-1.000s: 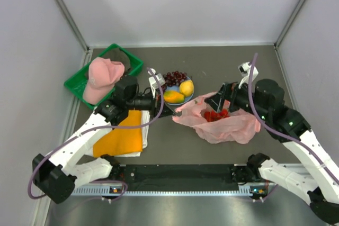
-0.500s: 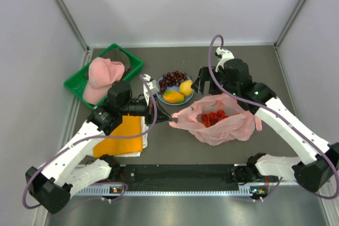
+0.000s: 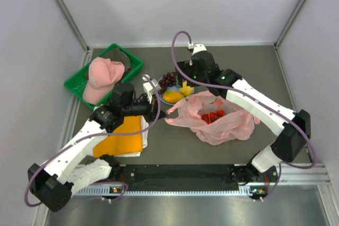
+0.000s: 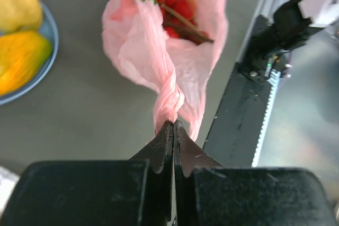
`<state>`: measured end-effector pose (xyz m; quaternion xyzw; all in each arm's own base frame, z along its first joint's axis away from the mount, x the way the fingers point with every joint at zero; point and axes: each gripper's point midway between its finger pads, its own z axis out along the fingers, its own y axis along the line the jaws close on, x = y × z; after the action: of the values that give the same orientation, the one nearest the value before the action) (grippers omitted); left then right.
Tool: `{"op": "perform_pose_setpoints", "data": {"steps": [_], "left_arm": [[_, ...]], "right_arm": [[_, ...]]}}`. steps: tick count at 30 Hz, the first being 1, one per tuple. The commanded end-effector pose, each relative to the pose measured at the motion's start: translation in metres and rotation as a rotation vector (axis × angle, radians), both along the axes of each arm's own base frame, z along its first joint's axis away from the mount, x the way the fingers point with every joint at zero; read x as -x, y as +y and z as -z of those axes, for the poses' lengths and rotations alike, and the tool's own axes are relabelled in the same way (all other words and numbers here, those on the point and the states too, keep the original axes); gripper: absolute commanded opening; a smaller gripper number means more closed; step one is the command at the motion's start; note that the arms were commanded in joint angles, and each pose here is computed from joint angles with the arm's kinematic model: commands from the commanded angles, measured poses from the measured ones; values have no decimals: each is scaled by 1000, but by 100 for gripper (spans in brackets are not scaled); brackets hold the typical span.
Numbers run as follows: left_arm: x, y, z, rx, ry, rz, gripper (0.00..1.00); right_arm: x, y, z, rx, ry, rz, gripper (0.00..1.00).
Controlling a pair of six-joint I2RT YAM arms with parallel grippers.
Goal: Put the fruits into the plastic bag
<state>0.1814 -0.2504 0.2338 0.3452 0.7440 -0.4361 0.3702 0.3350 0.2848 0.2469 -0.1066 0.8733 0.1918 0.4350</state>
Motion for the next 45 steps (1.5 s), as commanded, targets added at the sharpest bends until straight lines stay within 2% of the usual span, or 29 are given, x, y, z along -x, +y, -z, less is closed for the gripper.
{"op": "perform_pose_setpoints", "data": {"steps": [1,9,18,33,45], "left_arm": [[-12,12,17,-69,-11,-92,0],[9,9,32,-62,50,5,0],[4,11,51,-111,102,-21,0],[0,11,58,-132,114,-38,0],[1,12,52,-116,97,-39,0]], "right_arm": [[-12,1,-9,84,-53,51,99],[-33,3,10,189,-52,84,99],[-56,12,60,324,47,116,97],[-74,10,111,235,223,179,98],[-69,9,141,252,296,201,95]]}}
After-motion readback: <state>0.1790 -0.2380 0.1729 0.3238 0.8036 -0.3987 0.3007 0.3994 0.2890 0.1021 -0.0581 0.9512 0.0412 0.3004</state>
